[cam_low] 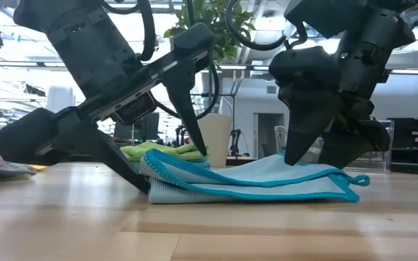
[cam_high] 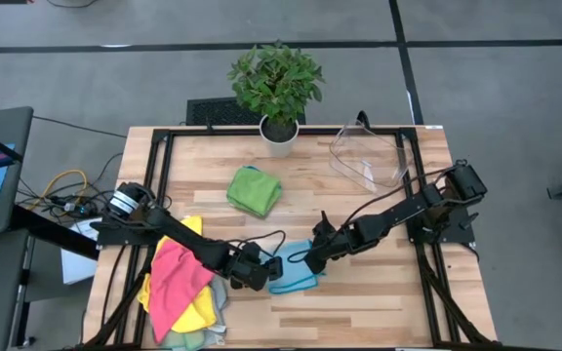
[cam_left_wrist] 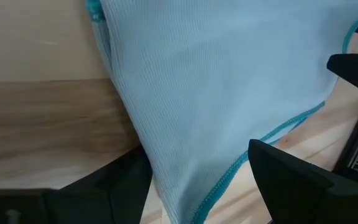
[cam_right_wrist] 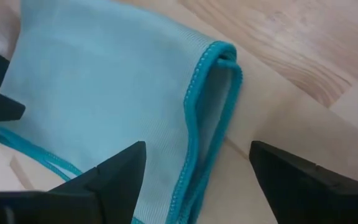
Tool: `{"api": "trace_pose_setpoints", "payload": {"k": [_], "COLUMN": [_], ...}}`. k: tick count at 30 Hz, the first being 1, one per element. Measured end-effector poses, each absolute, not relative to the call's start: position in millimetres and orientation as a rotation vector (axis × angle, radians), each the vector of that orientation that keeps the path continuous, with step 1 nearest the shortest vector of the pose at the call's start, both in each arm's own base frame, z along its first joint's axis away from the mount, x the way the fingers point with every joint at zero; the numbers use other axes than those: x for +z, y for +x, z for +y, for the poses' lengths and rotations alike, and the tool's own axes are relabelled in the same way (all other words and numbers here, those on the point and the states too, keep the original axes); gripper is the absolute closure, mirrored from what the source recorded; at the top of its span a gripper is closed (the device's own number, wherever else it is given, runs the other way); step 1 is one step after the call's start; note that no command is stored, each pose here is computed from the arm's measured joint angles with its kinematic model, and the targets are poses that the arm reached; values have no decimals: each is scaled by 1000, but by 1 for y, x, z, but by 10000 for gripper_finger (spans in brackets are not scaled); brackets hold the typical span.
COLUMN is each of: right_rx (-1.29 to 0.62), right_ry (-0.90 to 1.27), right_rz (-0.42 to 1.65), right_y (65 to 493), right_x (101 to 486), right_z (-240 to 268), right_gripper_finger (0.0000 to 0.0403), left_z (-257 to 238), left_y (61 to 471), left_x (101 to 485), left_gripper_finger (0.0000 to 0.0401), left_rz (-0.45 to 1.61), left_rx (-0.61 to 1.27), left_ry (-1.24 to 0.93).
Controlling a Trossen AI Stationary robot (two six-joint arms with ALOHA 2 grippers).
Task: Fold microfiber towels
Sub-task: Stack the light blue microfiber towel on the green microfiber towel
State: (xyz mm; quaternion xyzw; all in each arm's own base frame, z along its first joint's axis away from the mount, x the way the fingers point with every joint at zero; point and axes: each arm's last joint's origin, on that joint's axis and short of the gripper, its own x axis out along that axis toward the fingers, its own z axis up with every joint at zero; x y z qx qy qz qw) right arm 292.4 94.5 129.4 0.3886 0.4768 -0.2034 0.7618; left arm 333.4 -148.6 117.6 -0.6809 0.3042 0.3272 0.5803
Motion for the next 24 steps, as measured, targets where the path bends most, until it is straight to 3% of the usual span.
{"api": "trace_pose_setpoints", "payload": {"k": [5, 11, 19, 22, 24], "right_rx": [-476, -413, -402, -365, -338], "right_ry": [837, 859, 873, 814, 779], "right_rz": [1037, 1019, 1041, 1048, 1043], "right_y": [294, 304, 305, 306, 309], "right_x": [121, 109, 107, 108, 117], "right_z": [95, 101, 95, 94, 90], "right_gripper_finger": [119, 181, 313, 377, 381], "left_z": [-142, -133, -129, -129, -128], "left_y": [335, 338, 340, 342, 342], "left_x": [116, 113, 104, 104, 105], "left_gripper_finger": [163, 242, 376, 389, 389], "left_rz": [711, 691, 687, 681, 681], "left_rx": [798, 814, 814, 798, 785], "left_ry": [-1606, -1553, -1483, -1483, -1495]}}
